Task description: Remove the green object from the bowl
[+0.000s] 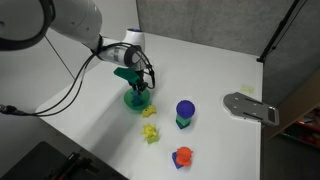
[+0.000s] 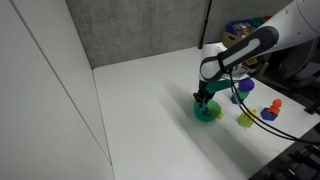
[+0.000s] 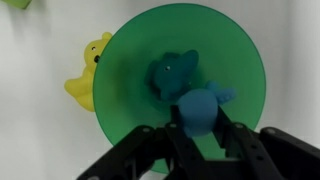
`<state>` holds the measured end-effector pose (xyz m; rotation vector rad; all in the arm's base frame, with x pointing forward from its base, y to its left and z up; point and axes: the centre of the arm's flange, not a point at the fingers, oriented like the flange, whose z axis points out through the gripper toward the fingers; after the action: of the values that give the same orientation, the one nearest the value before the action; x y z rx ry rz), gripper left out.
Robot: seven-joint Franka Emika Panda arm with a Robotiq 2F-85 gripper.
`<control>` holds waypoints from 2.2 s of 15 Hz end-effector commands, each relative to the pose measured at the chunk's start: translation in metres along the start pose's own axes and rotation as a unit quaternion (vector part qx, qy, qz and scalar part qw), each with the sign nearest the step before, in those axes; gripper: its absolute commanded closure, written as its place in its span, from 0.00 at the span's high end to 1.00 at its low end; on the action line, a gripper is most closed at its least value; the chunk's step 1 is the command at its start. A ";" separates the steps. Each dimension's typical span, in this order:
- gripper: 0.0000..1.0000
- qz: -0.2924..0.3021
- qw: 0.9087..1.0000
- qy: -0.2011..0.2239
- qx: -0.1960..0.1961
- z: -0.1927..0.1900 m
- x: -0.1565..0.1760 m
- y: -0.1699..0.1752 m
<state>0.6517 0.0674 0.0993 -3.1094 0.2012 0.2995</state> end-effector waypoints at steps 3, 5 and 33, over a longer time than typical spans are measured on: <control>0.11 0.000 1.000 0.005 0.030 -0.059 -0.012 -0.006; 0.11 0.003 0.999 0.017 0.035 -0.085 -0.014 -0.004; 0.11 0.173 0.985 -0.008 0.024 -0.055 -0.007 0.209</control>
<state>0.6295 -0.1347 0.1690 -3.0058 0.7438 0.2926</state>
